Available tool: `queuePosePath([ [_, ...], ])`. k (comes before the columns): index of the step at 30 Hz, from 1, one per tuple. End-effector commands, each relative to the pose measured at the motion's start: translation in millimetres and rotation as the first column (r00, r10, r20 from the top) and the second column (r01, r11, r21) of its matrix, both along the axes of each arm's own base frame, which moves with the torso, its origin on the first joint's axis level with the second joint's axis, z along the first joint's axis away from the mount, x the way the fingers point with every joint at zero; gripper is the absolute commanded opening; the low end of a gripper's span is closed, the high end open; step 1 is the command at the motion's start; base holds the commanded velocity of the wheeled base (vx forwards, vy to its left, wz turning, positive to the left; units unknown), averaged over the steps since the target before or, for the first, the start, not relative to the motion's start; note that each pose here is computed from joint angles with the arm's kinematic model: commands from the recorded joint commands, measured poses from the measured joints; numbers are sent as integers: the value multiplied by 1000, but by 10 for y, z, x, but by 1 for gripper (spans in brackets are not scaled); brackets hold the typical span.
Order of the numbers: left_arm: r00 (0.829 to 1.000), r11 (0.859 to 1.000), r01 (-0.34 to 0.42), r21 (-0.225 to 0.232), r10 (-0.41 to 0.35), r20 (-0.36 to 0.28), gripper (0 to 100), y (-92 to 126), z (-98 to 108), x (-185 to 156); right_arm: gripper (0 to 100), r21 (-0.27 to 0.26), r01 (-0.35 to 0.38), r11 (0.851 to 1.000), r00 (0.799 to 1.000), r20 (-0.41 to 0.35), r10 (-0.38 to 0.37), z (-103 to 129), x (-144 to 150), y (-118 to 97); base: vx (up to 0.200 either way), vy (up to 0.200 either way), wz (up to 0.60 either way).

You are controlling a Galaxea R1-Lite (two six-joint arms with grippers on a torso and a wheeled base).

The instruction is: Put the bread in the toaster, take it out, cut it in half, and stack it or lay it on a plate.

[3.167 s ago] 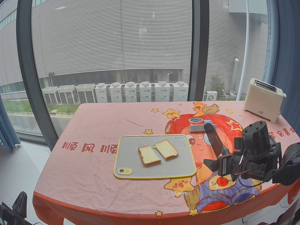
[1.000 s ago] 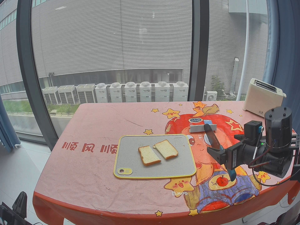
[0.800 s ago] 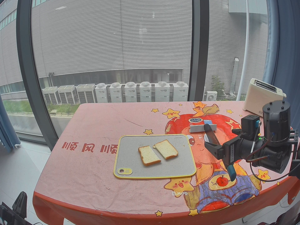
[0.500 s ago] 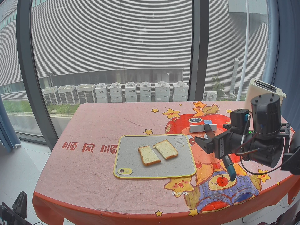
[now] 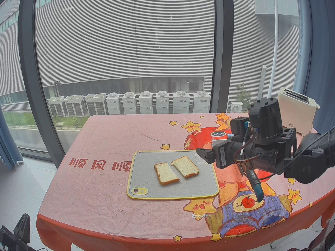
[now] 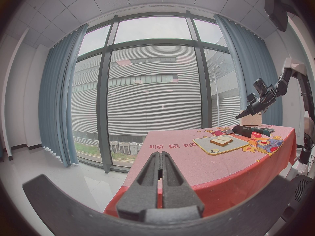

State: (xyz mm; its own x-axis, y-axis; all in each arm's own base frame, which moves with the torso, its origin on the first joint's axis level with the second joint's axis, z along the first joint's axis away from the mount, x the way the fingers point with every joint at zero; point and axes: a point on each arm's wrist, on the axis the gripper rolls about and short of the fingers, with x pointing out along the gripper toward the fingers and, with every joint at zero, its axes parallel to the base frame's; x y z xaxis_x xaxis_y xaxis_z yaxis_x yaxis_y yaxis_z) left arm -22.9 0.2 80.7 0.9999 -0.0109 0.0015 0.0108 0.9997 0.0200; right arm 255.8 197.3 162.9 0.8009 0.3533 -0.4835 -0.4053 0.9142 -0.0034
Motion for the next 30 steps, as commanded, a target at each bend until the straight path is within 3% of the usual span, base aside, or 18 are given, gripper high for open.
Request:
queuePosePath([
  [1, 1000, 1000, 0, 0, 0, -1, 0, 0, -53, 1, 100, -25, 5, 1000, 999, -33, -6, -167, 165, 102, 0, 0, 0],
  [20, 1000, 1000, 0, 0, 0, -1, 0, 0, -53, 1, 100, -96, 41, 995, 991, -123, -53, -726, 536, 201, 0, 0, 0],
  [30, 1000, 1000, 0, 0, 0, 0, 0, 0, -48, 0, 100, -103, 52, 993, 989, -132, -66, -832, 647, 223, 0, 0, 0],
])
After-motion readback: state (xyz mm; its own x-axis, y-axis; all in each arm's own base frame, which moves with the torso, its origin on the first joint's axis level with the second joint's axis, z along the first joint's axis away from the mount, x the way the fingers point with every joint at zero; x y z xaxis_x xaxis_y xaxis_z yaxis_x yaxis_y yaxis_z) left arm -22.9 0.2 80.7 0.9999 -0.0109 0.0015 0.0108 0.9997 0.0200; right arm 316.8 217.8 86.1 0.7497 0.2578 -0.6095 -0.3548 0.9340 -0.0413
